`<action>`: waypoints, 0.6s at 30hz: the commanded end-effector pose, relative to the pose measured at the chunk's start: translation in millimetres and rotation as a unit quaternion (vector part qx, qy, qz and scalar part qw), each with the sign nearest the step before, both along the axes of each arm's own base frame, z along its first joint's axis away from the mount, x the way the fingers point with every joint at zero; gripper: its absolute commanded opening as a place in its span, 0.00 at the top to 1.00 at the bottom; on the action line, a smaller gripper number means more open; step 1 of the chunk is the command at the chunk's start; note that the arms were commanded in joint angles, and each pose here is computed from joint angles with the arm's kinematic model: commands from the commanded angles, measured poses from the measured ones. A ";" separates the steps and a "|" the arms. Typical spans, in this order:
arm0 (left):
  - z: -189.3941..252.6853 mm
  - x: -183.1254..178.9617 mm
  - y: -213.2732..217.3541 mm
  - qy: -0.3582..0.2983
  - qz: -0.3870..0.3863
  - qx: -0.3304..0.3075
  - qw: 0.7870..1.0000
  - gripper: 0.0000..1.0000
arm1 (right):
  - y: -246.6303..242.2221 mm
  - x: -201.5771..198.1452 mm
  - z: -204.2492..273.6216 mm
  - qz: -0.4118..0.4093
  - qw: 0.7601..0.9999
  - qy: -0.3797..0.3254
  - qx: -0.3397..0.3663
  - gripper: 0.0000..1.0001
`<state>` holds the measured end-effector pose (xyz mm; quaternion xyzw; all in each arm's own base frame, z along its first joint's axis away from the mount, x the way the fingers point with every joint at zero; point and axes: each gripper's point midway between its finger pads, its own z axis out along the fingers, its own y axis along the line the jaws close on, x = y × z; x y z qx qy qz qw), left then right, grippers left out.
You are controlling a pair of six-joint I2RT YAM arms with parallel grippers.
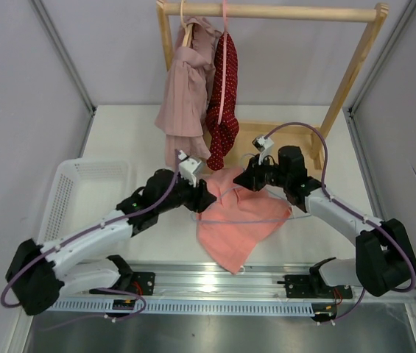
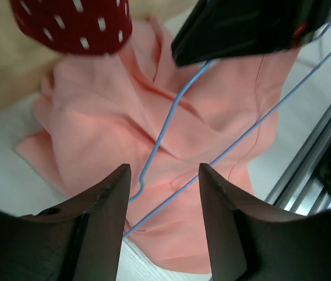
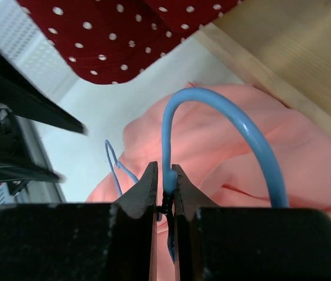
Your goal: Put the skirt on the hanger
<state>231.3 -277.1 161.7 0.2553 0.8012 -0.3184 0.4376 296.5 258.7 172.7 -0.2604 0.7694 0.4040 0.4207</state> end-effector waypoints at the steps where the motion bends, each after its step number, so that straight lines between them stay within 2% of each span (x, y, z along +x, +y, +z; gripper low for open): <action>1: 88.7 4.2 12.1 -0.085 0.038 -0.081 0.992 0.44 | -11.4 12.9 5.5 -0.068 0.997 -0.026 -0.033 1.00; 2: 92.0 -0.1 15.3 -0.084 0.038 -0.084 0.992 0.43 | -19.3 20.8 4.3 -0.107 0.993 -0.027 -0.047 1.00; 4: 91.3 -11.8 18.9 -0.077 0.034 -0.081 0.993 0.37 | -14.5 17.7 5.5 -0.121 0.991 -0.028 -0.057 1.00; 7: 84.3 -35.2 18.3 -0.071 0.038 -0.080 0.994 0.38 | -16.9 20.8 6.3 -0.176 0.982 -0.025 -0.069 1.00; 9: 63.0 -50.8 13.5 -0.051 0.039 -0.070 0.995 0.38 | -18.3 22.5 8.9 -0.200 0.977 -0.026 -0.066 1.00; 10: 43.6 -72.5 3.9 -0.039 0.016 -0.056 0.998 0.38 | -16.5 21.6 8.8 -0.202 0.977 -0.025 -0.063 1.00; 12: 29.3 -80.7 -1.0 -0.028 0.044 -0.051 0.997 0.38 | -14.9 22.1 11.2 -0.206 0.977 -0.020 -0.050 1.00; 13: 11.1 -99.7 -7.0 -0.021 0.027 -0.033 0.999 0.37 | -13.7 23.2 13.6 -0.207 0.977 -0.021 -0.048 1.00; 14: 4.9 -100.8 -6.3 -0.018 0.048 -0.026 0.998 0.37 | -14.5 23.8 12.7 -0.211 0.976 -0.017 -0.050 1.00; 18: -39.7 -128.9 -18.5 -0.005 0.037 0.043 0.998 0.37 | -13.1 28.4 17.9 -0.216 0.975 -0.012 -0.053 1.00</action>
